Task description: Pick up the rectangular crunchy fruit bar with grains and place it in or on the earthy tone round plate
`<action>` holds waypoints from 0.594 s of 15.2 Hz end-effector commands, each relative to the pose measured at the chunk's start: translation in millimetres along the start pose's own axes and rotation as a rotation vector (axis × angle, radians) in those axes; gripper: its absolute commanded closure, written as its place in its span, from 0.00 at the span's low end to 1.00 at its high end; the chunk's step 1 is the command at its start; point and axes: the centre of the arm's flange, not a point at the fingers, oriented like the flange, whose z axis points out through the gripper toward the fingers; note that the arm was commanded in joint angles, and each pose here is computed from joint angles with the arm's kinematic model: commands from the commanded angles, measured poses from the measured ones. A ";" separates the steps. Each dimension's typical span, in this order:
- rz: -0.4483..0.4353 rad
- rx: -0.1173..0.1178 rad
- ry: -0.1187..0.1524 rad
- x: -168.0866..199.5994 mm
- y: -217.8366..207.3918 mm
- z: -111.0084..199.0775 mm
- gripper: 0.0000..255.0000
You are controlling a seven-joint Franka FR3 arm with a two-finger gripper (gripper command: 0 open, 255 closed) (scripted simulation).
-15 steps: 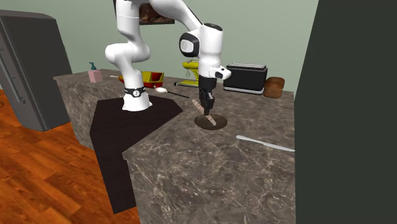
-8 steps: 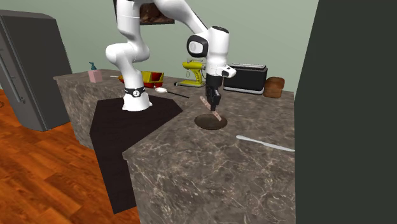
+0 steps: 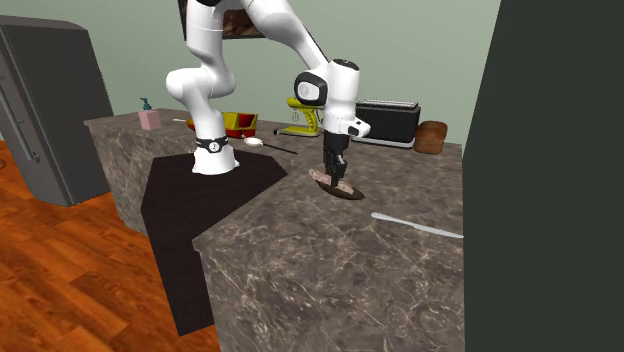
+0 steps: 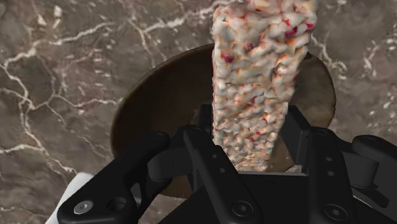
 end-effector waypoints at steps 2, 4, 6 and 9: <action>-0.001 0.000 0.001 1.0 1.2 15.6 1.00; -0.001 0.000 0.001 1.5 2.1 25.1 1.00; -0.001 0.000 0.001 1.4 2.1 25.1 1.00; -0.001 0.000 0.001 1.4 2.1 25.1 1.00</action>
